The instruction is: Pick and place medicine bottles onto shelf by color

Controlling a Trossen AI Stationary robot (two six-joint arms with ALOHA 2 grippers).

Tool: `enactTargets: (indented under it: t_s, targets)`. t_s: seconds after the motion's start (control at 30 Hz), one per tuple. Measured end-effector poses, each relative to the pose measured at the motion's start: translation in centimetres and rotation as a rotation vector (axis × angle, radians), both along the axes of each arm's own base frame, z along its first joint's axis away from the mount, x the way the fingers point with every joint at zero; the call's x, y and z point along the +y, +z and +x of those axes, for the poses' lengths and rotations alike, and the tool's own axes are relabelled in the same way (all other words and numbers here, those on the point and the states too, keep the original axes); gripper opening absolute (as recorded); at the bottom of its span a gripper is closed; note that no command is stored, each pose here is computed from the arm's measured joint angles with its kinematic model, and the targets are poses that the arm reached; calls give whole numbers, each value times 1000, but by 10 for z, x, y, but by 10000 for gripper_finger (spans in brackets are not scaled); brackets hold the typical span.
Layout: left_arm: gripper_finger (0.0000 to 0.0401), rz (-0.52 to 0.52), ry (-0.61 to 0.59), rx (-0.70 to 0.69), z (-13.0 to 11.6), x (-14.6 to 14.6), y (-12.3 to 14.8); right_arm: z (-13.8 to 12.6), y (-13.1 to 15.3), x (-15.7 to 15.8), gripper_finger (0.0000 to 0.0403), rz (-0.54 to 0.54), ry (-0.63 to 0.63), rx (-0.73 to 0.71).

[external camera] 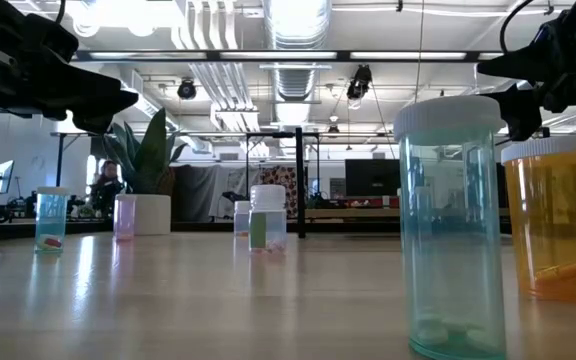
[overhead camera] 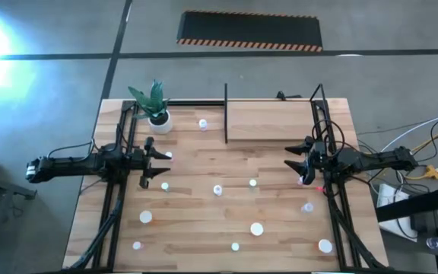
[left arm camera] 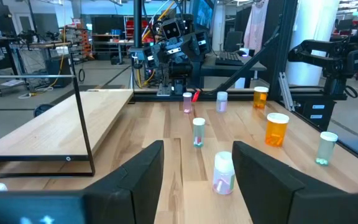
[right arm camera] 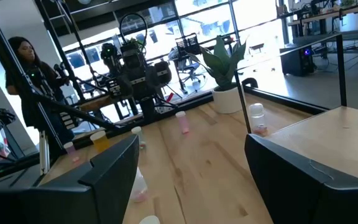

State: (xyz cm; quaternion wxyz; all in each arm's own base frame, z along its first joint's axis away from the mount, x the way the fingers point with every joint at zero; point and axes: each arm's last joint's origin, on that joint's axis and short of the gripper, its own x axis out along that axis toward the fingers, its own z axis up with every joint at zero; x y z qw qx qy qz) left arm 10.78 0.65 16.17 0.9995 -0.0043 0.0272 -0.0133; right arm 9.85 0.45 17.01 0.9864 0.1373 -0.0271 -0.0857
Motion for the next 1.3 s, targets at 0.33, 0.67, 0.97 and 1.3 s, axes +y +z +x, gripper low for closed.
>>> enactTargets:
  t_s: [0.33,0.67,0.97,1.3]
  targets:
    - [176,175,-2,-82,0,0,7,0,0,0,283,0,0,1]
    - [176,-3,47,-469,-7,1,44,0,0,0,283,0,0,1]
    - [176,-3,218,-269,11,7,45,0,0,0,283,0,0,1]
    - [176,36,293,-106,52,13,39,0,0,0,283,0,0,1]
